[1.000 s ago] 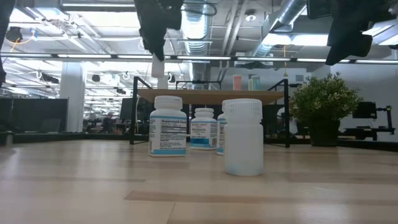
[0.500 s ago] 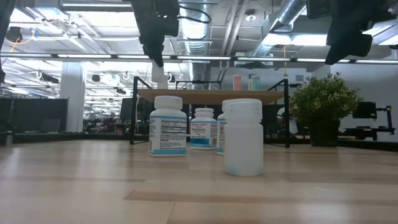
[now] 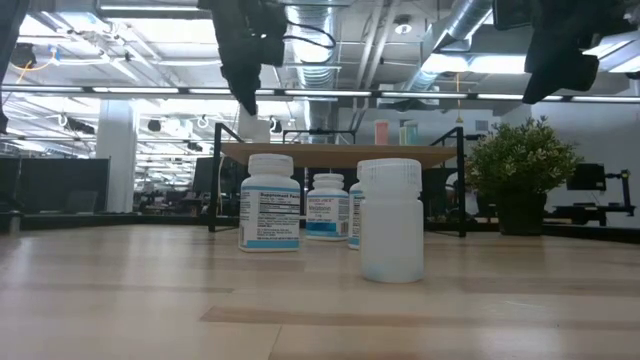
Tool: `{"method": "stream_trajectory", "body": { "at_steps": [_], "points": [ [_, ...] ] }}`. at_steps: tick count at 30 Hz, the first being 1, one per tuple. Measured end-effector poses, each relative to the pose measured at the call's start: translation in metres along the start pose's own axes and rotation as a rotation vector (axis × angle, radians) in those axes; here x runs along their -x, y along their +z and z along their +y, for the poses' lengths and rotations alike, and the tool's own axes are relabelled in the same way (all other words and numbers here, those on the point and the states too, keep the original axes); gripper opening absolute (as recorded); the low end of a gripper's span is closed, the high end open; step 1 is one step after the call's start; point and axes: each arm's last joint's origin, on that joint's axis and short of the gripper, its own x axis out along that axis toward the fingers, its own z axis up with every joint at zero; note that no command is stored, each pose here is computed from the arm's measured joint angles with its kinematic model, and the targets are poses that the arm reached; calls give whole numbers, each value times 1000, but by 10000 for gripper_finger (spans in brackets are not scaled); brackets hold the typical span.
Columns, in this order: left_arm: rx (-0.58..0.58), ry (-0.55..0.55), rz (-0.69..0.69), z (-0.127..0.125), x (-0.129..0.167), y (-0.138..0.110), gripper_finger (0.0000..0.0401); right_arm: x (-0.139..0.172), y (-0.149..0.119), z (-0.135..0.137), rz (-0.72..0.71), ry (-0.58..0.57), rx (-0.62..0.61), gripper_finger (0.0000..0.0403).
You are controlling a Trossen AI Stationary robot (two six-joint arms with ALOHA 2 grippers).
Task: Pick and place medicine bottles onto shelf by color
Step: Put the left transparent medicine bottle on the shelf aligned with the other transparent medicine bottle, then put the transparent medicine bottle on the shelf
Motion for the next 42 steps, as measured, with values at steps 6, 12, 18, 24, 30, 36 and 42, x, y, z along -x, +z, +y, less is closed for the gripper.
{"method": "stream_trajectory", "body": {
  "at_steps": [6,12,18,24,30,36,42],
  "points": [
    [44,0,2,4,-8,4,122,0,0,0,-1,0,-22,218],
    [34,-5,5,2,-11,6,122,0,0,0,-2,3,-23,218],
    [36,-1,10,2,-12,5,128,0,0,0,-2,3,-24,218],
    [44,0,11,2,-12,5,170,0,0,0,-2,2,-23,218],
    [60,0,11,2,-12,5,215,0,0,0,-2,3,-22,218],
    [72,12,1,3,-5,7,239,0,0,0,-2,3,-22,218],
    [93,81,-68,5,29,16,242,0,0,0,-2,3,-22,218]
  ]
}}
